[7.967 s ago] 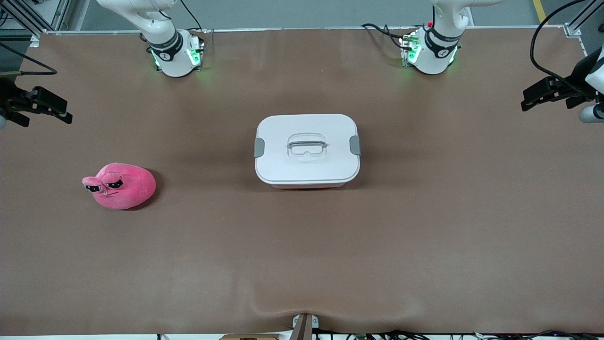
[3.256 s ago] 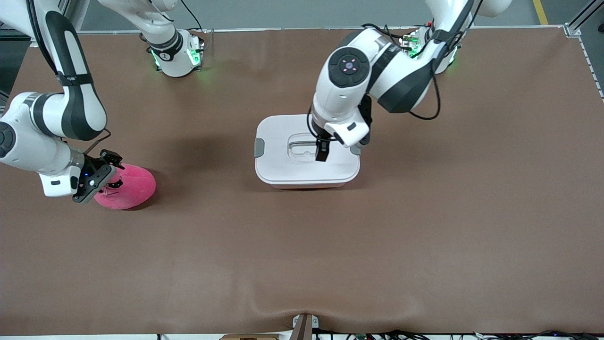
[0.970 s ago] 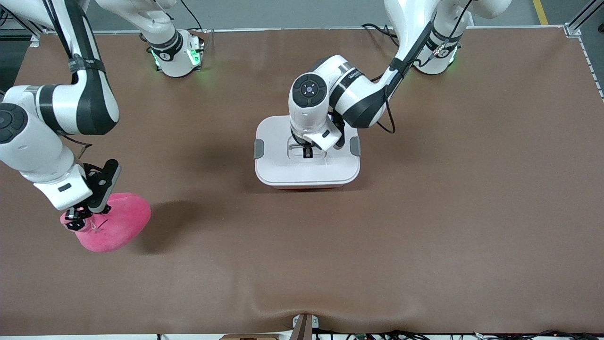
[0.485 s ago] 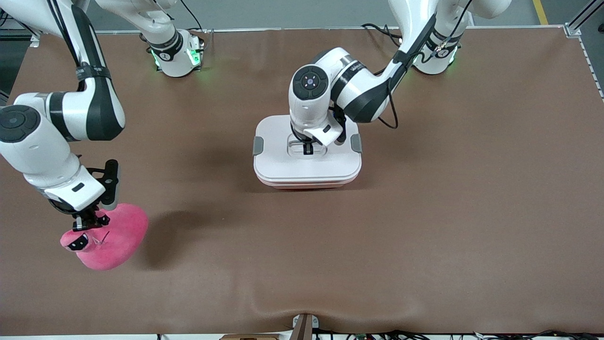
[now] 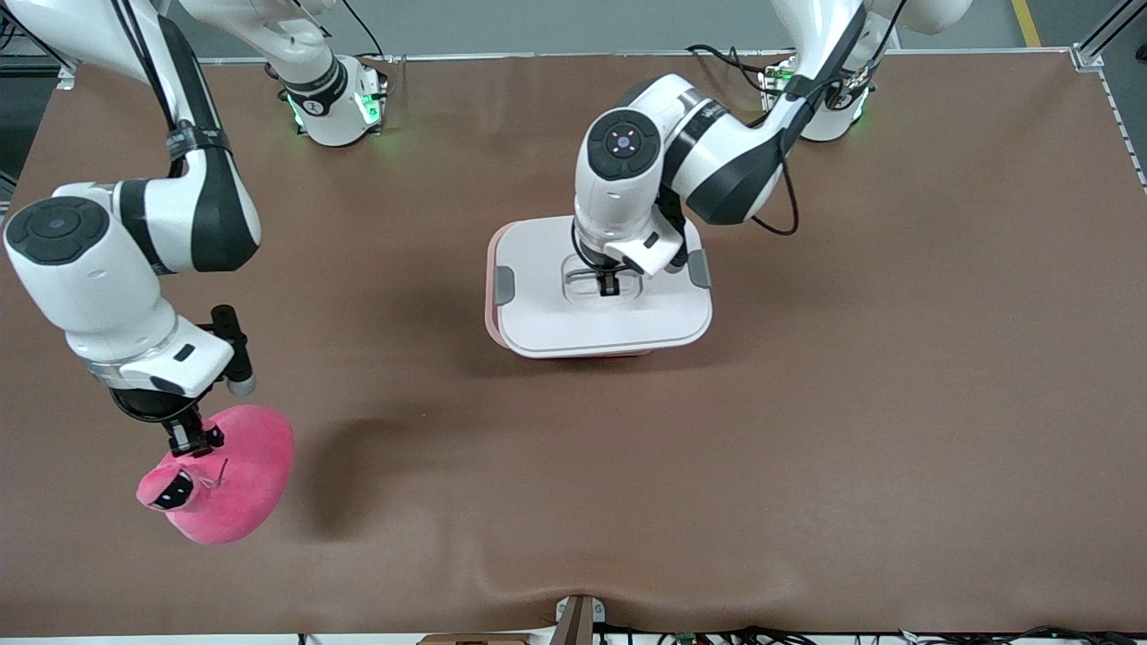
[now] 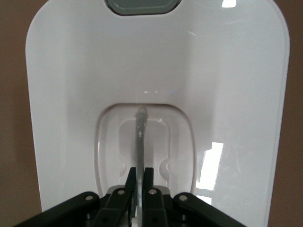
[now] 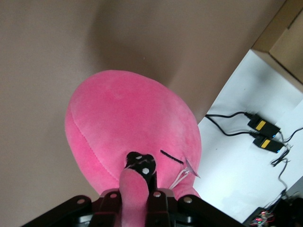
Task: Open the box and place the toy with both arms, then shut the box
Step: 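Lift the lid off with the left gripper while the right gripper lifts the toy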
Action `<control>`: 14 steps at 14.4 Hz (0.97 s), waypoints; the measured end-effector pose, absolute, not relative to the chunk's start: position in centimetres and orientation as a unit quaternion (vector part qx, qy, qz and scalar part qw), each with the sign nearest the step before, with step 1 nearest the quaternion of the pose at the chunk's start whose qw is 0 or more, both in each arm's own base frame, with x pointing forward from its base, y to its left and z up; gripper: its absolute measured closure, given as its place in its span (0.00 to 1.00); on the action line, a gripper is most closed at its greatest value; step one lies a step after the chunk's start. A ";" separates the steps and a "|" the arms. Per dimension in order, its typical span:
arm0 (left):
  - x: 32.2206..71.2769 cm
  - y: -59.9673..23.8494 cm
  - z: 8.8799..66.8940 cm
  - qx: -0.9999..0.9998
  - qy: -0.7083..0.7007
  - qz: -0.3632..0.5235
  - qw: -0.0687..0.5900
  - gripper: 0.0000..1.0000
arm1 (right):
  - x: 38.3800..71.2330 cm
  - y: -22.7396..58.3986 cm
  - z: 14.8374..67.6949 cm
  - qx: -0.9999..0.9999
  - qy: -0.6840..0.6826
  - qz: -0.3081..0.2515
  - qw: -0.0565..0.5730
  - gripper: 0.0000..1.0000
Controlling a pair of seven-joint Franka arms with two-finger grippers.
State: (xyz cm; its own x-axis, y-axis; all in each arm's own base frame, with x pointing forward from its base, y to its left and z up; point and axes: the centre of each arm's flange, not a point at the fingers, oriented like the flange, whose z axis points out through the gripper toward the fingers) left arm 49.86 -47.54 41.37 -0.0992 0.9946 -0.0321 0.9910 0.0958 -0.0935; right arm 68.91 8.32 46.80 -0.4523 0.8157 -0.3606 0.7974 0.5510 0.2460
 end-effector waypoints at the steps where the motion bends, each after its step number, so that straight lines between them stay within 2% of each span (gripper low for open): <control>1: 50.5 -46.6 41.9 -0.666 -0.744 0.043 0.020 0.93 | 68.7 9.6 47.1 0.462 0.858 0.019 0.224 0.85; 5: 52.6 -42.6 44.9 -0.653 -0.757 0.021 0.016 0.93 | 66.4 17.1 47.4 0.419 0.879 -0.026 0.225 0.85; 9: 54.3 -38.4 47.3 -0.674 -0.738 0.021 0.023 0.93 | 61.2 26.9 47.7 0.422 0.863 -0.097 0.259 0.85; 14: 57.0 -29.9 49.6 -0.698 -0.715 0.020 0.020 0.93 | 55.7 35.6 47.8 0.373 0.879 -0.110 0.275 0.85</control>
